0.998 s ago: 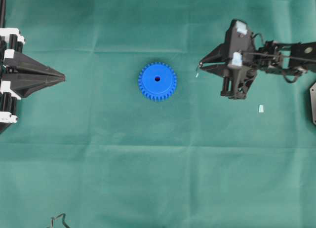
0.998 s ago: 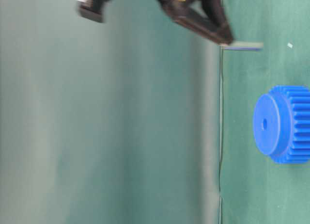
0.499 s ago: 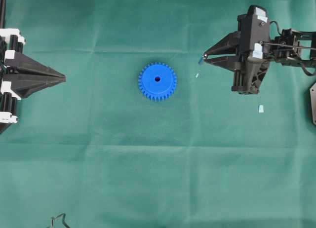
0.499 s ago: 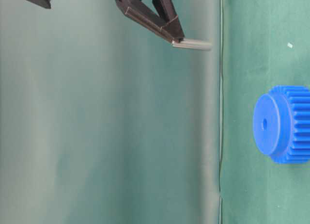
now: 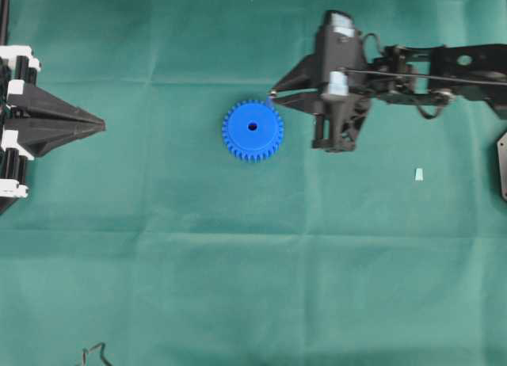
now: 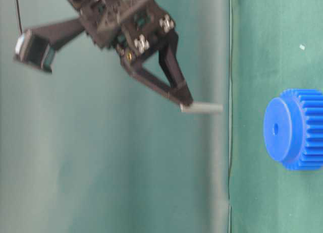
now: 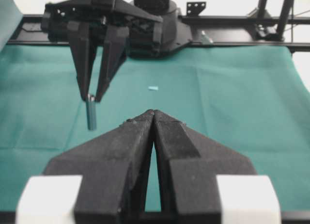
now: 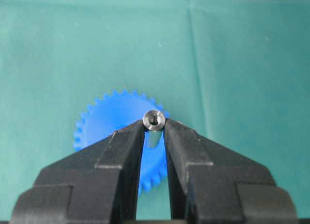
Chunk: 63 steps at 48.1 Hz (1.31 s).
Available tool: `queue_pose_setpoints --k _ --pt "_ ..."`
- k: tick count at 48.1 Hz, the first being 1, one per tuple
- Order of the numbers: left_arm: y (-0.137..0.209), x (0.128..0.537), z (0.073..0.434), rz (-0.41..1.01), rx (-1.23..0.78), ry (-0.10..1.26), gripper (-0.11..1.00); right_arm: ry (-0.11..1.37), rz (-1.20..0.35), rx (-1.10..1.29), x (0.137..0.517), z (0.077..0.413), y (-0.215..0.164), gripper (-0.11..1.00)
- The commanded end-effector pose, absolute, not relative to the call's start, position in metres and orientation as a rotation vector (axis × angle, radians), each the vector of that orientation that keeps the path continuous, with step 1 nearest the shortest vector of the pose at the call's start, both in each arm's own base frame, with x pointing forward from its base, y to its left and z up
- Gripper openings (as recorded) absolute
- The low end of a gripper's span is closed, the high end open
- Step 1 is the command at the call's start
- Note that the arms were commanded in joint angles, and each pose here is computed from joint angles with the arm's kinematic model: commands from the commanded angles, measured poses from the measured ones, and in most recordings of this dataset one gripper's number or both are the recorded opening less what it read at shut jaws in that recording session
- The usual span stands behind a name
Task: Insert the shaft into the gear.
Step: 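Lift the shaft and carry it left over the blue gear's center hole, then lower the shaft into the gear's center hole and press down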
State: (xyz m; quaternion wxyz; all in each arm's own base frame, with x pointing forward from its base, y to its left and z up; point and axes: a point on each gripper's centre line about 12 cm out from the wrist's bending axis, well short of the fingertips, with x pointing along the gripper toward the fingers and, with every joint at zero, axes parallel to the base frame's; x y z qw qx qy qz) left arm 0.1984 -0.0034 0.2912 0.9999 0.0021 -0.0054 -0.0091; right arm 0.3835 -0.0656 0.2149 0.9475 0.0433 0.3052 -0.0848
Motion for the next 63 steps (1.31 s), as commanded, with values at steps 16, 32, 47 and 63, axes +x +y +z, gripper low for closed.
queue_pose_setpoints --k 16,32,47,63 --pt "-0.003 0.2 0.302 -0.019 0.007 -0.031 0.0 0.592 -0.164 0.084 0.402 0.227 -0.065 0.17" --pt "-0.003 0.2 0.302 -0.017 0.007 -0.031 0.0 0.607 -0.151 0.097 0.413 0.195 -0.058 0.17" --pt "-0.003 0.2 0.302 -0.017 0.009 -0.031 0.0 0.657 -0.165 0.128 0.417 0.152 -0.059 0.17" --pt "-0.003 0.2 0.302 -0.017 0.009 -0.031 0.0 0.65 -0.165 0.125 0.413 0.143 -0.058 0.17"
